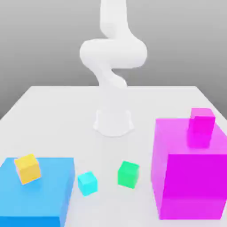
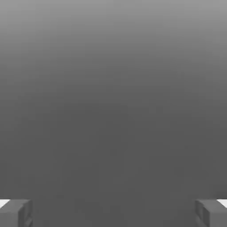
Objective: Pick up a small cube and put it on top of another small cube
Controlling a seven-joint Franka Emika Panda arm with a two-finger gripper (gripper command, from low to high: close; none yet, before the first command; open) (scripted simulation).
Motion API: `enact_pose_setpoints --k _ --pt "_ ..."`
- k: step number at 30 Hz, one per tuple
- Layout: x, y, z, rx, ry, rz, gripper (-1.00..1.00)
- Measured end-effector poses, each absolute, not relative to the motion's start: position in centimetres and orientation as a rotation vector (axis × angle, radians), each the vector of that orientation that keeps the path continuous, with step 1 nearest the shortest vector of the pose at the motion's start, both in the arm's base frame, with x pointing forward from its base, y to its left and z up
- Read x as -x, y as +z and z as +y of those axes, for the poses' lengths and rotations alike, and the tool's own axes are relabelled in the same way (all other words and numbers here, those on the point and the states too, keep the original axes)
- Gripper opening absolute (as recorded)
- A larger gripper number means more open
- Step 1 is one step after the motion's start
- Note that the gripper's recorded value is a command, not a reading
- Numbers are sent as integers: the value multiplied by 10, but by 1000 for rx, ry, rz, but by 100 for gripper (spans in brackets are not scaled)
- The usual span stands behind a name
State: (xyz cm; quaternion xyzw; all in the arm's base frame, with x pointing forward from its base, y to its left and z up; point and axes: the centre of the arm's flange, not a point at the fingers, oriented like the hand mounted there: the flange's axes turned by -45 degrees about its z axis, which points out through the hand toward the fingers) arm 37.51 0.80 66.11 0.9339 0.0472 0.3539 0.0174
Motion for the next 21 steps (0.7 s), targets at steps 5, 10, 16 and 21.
enact_pose_setpoints --k 5,10,16,21 --pt "-416 545 24 -2886 823 521 0" --pt "-423 433 35 -2842 572 874 0" --pt "-395 309 44 -2753 285 1295 0" --pt "-344 222 48 -2644 64 1651 0"
